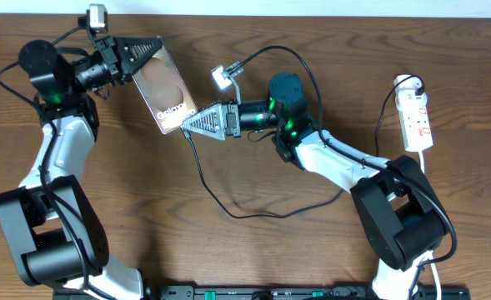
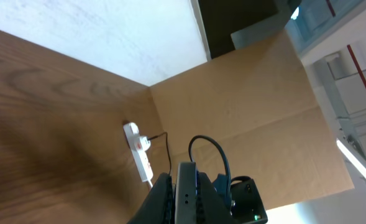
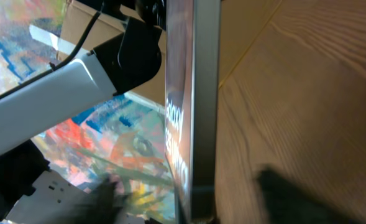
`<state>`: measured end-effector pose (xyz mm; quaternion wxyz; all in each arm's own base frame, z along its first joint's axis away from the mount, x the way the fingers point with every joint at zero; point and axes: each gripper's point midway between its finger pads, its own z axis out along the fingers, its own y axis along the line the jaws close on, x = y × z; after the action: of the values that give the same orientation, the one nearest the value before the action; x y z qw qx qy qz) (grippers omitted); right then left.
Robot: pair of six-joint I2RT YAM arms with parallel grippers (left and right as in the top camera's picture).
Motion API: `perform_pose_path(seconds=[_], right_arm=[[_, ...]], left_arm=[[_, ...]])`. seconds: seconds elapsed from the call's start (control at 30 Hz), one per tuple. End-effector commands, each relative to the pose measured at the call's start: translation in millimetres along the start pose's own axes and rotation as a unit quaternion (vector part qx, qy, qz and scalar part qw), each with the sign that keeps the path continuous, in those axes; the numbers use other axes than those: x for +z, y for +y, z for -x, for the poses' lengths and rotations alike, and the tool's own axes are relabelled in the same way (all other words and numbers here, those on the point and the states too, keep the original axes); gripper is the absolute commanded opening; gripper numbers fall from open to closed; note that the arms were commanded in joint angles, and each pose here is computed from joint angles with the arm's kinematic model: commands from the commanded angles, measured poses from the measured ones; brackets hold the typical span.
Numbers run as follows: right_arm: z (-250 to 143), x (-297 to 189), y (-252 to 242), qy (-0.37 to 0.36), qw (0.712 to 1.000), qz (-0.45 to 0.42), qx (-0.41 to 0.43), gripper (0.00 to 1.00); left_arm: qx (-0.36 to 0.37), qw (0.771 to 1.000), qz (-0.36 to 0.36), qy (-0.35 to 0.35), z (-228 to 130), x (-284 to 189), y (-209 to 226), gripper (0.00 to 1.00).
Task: Plug charger to phone and switch on socket
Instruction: 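Open the right gripper, release the plug, and pull back right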
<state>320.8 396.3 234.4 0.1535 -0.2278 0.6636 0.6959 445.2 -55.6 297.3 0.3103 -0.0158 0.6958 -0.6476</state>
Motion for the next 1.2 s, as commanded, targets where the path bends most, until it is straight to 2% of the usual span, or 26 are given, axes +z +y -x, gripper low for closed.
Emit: perform_pose_path(seconds=[0.0,0.23,0.37,0.53,0.7,0.83,0.97,1.07,1.17], right_arm=[[9.0,-0.5,3.0,-0.012,1.0,-0.001,-0.011,0.99],[13.5,-7.5,-0.7,-0.017,1.0,-0.006,-0.009,0.99],[21.7,-24.1,-16.8,-0.03,0.999,-0.03,0.019,0.99],[27.9,-42.4,-42.5,-0.051,0.994,-0.073,0.06,0.99],[14.3,-53.5,-75.8,-0.046,0.986,-0.135,0.09,0.99],[-19.1,-72.2,-123.5,-0.029,0.958,-0.248,0.143,0.99],[-51.9,-96.6,-151.1,0.002,0.922,-0.346,0.173,0.99],[-54.8,-113.6,-153.0,0.011,0.899,-0.405,0.163,0.99],[-41.0,-137.8,-138.5,0.01,0.867,-0.48,0.133,0.99]], left_arm=[[0.03,0.999,-0.01,0.016,-1.8,-0.7,-18.7,0.07],[0.034,0.999,0.0,-0.004,8.5,-19.0,-14.5,0.07],[0.027,0.999,0.01,-0.021,17.1,-38.4,-10.8,0.07],[0.026,0.999,0.013,-0.024,19.0,-47.6,-9.7,0.07],[0.031,0.999,0.011,-0.02,17.3,-44.1,-10.3,0.08],[0.037,0.999,0.011,-0.018,16.5,-42.8,-10.6,0.07],[0.042,0.999,0.011,-0.018,16.4,-42.8,-10.4,0.07],[0.05,0.999,0.011,-0.017,16.3,-42.8,-10.4,0.08],[0.059,0.998,0.011,-0.015,14.8,-42.8,-9.5,0.07]])
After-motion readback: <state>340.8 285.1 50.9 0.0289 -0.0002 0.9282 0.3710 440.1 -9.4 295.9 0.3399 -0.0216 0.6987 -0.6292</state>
